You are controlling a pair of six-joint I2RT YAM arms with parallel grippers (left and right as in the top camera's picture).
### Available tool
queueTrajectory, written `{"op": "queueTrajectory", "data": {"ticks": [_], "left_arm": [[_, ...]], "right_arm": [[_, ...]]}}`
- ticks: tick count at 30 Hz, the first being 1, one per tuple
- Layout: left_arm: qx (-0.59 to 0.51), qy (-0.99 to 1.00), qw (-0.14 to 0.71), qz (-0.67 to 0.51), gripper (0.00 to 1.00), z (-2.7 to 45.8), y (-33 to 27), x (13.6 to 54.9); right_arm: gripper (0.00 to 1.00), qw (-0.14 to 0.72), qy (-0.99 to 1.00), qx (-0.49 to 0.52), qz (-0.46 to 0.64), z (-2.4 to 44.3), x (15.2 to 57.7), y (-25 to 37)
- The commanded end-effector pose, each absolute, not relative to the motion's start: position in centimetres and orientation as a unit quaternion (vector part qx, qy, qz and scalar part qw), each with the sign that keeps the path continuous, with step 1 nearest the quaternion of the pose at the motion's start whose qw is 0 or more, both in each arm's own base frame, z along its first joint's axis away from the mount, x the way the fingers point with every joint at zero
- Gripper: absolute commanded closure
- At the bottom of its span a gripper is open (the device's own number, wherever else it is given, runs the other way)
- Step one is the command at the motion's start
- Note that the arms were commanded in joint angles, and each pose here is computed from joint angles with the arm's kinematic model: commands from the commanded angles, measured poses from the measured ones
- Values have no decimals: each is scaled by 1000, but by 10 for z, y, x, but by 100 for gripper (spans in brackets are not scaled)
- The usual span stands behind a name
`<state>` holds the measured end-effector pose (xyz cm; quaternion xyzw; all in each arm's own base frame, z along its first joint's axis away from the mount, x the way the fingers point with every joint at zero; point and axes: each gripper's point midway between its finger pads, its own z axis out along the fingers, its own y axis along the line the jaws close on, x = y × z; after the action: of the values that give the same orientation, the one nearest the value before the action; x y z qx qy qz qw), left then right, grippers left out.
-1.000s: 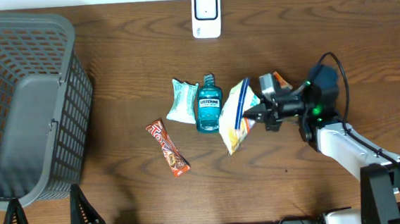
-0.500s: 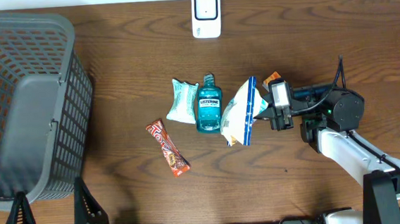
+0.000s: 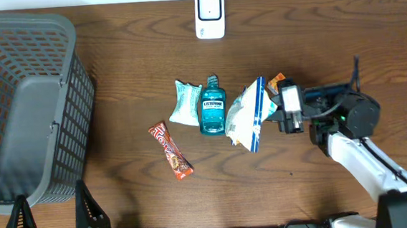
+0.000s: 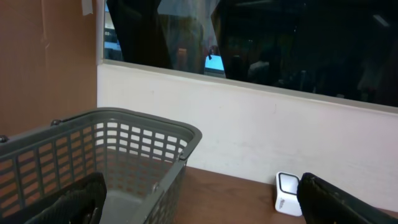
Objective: Scan the item barcode
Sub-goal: 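Regrasp the yellow pack with the right gripper and lift it upright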
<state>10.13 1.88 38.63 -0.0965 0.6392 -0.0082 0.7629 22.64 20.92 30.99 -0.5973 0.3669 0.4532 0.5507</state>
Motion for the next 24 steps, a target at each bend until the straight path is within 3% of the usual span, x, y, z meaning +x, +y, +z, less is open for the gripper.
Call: {"op": "queueTrajectory", "data": {"ticks": [1,24], "left_arm": [[-97,641,761,-11,2,382,19,104],[-97,646,757,-11,2,378,19,107]], "right_arm": [[99,586,306,-634,402,333,211,208],[99,632,200,-674,326,391,135,201]]}}
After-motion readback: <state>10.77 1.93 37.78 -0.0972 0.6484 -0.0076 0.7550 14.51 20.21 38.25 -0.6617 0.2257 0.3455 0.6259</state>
